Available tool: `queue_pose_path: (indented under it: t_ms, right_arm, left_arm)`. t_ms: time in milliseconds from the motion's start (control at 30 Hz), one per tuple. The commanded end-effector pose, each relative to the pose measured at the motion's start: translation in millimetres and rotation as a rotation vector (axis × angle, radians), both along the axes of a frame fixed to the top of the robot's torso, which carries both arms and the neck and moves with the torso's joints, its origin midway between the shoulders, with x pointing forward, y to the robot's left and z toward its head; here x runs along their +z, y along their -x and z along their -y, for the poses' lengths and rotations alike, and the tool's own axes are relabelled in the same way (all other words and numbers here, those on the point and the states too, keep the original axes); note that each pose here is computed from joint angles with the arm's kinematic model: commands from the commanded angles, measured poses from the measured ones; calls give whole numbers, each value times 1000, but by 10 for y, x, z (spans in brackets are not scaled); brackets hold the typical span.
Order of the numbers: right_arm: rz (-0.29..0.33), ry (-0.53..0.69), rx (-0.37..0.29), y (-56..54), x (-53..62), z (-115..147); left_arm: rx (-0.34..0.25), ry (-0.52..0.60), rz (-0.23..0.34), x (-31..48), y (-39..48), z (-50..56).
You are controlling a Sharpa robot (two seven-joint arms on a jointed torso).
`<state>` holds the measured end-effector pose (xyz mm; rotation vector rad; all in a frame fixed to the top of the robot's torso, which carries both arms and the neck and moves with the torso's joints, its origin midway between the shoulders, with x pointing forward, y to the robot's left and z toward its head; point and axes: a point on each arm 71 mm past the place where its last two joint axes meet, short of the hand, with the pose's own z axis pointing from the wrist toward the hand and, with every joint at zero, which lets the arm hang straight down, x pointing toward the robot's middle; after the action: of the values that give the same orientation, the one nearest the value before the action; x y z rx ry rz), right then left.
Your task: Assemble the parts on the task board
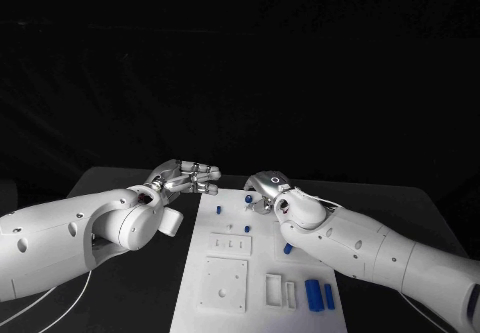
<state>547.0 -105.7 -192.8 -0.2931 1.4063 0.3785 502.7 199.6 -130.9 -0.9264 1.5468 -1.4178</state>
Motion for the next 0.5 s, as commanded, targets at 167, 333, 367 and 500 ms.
queue_pose_path:
  t_ms: [167, 333, 367, 500]
  right_arm:
    - [42, -56, 0, 88, 159, 254]
    - [58, -112, -36, 138, 385, 642]
    - [53, -125, -43, 143, 417, 705]
    - [-22, -170, -72, 147, 488, 972]
  left_arm:
    - [-5, 2, 6, 13, 1, -30]
    - [8, 0, 7, 14, -5, -90]
    - [10, -1, 8, 14, -6, -98]
    - [17, -2, 9, 13, -17, -129]
